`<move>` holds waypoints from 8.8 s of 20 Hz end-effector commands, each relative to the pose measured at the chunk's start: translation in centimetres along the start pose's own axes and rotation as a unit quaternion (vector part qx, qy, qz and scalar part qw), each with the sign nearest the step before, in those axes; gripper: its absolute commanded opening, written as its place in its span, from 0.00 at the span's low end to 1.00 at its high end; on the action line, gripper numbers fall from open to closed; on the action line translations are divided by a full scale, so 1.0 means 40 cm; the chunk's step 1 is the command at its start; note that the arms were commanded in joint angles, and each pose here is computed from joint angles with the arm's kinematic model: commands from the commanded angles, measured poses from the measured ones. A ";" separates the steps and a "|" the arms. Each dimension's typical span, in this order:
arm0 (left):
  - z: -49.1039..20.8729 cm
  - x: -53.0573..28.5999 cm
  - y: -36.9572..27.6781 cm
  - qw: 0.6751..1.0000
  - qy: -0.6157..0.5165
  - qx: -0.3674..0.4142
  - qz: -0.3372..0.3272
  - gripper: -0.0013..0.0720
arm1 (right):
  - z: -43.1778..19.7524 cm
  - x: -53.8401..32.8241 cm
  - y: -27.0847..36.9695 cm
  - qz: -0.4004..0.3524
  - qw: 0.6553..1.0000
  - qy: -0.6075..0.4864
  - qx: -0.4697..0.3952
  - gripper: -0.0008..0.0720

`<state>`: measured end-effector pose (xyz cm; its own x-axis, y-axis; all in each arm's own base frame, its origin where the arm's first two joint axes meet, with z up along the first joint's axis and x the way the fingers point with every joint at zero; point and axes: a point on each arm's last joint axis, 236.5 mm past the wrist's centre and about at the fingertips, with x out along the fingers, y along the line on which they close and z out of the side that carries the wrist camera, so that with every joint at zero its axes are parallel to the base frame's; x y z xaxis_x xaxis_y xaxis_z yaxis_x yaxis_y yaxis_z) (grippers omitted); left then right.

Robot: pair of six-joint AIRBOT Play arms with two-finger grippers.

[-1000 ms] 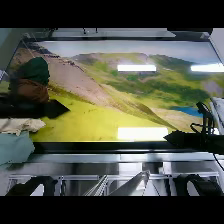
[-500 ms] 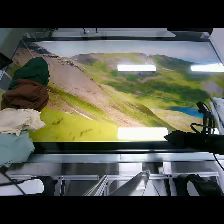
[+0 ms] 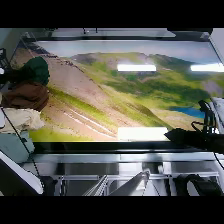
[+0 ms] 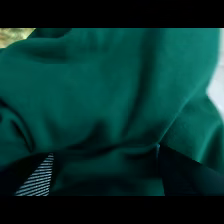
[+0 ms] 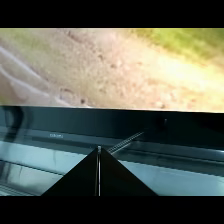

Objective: Fold the shirts.

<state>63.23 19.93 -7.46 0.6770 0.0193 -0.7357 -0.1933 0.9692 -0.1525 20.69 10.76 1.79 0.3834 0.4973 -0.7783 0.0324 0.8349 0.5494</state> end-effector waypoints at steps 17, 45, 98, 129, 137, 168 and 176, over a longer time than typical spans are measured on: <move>0.034 -0.753 -0.711 0.953 0.054 0.205 -0.217 0.05 | 0.006 0.000 0.028 0.024 1.000 -0.005 0.009 0.05; -0.816 -0.595 -0.630 0.863 0.444 0.081 -0.225 0.97 | 0.052 0.251 0.007 0.067 0.996 0.047 -0.029 0.90; -0.275 -0.562 -0.595 0.907 0.312 0.027 -0.282 0.47 | 0.601 0.079 0.017 0.191 0.978 0.009 -0.083 0.72; -0.826 -0.530 -0.561 0.894 0.409 0.039 -0.180 0.47 | -0.071 0.403 0.162 0.169 0.960 0.222 0.023 0.05; -0.796 -0.524 -0.461 0.901 0.401 -0.040 -0.160 0.47 | -0.072 0.402 0.164 0.171 0.959 0.223 0.024 0.05; 0.053 -1.744 -0.708 0.887 -0.346 0.194 -0.237 0.05 | 0.479 -0.966 0.604 0.028 0.782 -0.509 -0.359 0.05; 0.007 -1.108 -0.749 0.914 -0.078 0.147 -0.371 0.05 | 0.665 -0.447 0.177 0.127 0.936 -0.297 -0.143 0.04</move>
<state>33.86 -8.10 38.05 0.7379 -0.6201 -0.2664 0.5474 0.7808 -0.3012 34.25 2.51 37.14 0.8496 0.4992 -0.1704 -0.4147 0.8317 0.3691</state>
